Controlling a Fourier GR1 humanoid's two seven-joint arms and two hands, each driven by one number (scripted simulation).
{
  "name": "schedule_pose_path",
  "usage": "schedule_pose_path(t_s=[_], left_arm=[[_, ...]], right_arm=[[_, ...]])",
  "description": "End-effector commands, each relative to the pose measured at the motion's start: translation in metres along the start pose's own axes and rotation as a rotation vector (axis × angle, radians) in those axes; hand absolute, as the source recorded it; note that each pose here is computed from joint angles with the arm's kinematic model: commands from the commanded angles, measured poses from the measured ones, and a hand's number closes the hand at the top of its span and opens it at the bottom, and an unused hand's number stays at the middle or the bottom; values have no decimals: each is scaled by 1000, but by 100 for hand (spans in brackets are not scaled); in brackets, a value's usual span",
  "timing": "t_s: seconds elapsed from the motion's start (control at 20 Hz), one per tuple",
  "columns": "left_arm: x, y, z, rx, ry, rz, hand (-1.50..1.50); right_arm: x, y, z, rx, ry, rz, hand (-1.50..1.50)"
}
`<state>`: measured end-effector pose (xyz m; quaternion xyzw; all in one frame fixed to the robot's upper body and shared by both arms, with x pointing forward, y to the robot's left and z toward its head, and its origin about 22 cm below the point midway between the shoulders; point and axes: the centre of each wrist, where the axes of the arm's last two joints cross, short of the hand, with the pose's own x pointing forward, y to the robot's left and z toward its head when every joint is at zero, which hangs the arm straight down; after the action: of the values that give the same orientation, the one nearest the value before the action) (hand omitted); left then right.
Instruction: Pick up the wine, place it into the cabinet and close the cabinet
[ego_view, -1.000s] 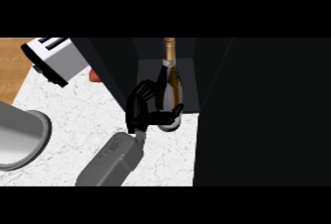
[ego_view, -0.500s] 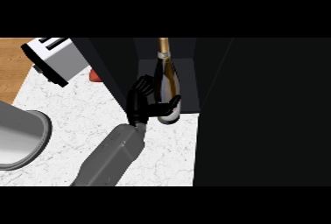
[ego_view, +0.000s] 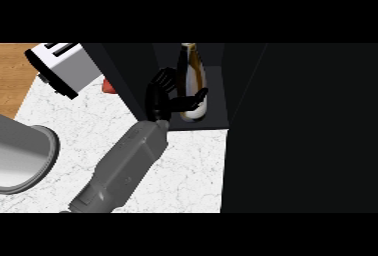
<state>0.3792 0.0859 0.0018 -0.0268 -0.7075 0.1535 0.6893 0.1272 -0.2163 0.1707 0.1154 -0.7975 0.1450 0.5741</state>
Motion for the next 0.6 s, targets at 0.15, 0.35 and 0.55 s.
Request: schedule_pose_path(t_s=[0.15,0.35,0.55], left_arm=[[29,-22,-23,1,-10,8,150],[37,-3,-44,57,-68,-105,150],[41,-10,-48,113,-89,-186,150]], right_arm=[[36,6,23,58,-79,-84,-150],[32,-1,19,40,-68,-65,-150],[28,3,22,46,-70,-71,-150]])
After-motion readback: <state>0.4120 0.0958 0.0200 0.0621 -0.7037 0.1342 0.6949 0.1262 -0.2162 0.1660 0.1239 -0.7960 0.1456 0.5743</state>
